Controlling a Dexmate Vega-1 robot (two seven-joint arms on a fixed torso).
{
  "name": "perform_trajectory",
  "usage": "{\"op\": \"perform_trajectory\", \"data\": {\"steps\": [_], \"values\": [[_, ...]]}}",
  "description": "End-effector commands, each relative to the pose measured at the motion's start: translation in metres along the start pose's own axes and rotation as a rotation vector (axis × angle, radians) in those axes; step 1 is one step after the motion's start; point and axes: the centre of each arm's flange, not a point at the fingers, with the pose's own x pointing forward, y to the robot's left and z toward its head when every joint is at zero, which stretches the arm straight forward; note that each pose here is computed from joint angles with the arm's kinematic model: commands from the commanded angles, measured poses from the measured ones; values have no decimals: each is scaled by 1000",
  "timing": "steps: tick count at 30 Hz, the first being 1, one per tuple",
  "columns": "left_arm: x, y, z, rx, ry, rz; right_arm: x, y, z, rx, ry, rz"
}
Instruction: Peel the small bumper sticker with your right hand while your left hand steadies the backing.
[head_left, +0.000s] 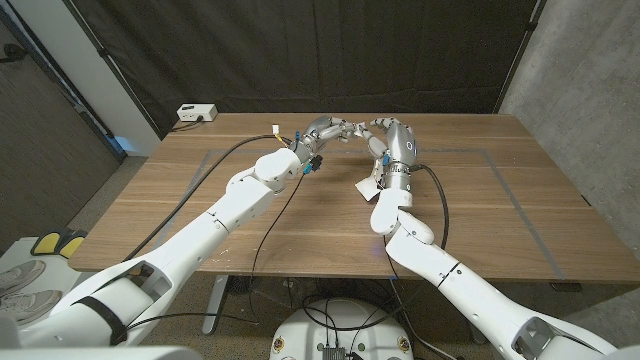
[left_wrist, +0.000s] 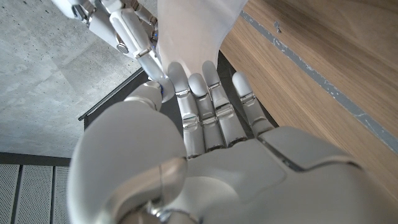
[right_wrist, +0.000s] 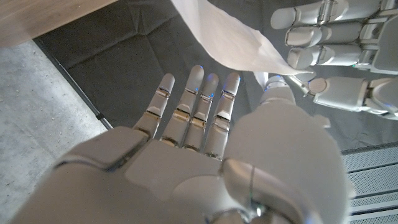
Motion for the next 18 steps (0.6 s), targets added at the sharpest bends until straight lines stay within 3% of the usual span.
{"op": "perform_trajectory", "data": {"steps": [1, 7, 12, 18], "values": [[2, 1, 1, 0, -7, -1, 2, 4, 4, -52, 8, -32], [2, 2, 1, 3, -8, 5, 4, 4, 4, -45, -5, 4], [1, 3, 1, 2, -6, 11, 6, 4, 3, -14, -61, 14], [0, 3, 0, -1, -7, 9, 4, 8, 5, -52, -87, -76]]}}
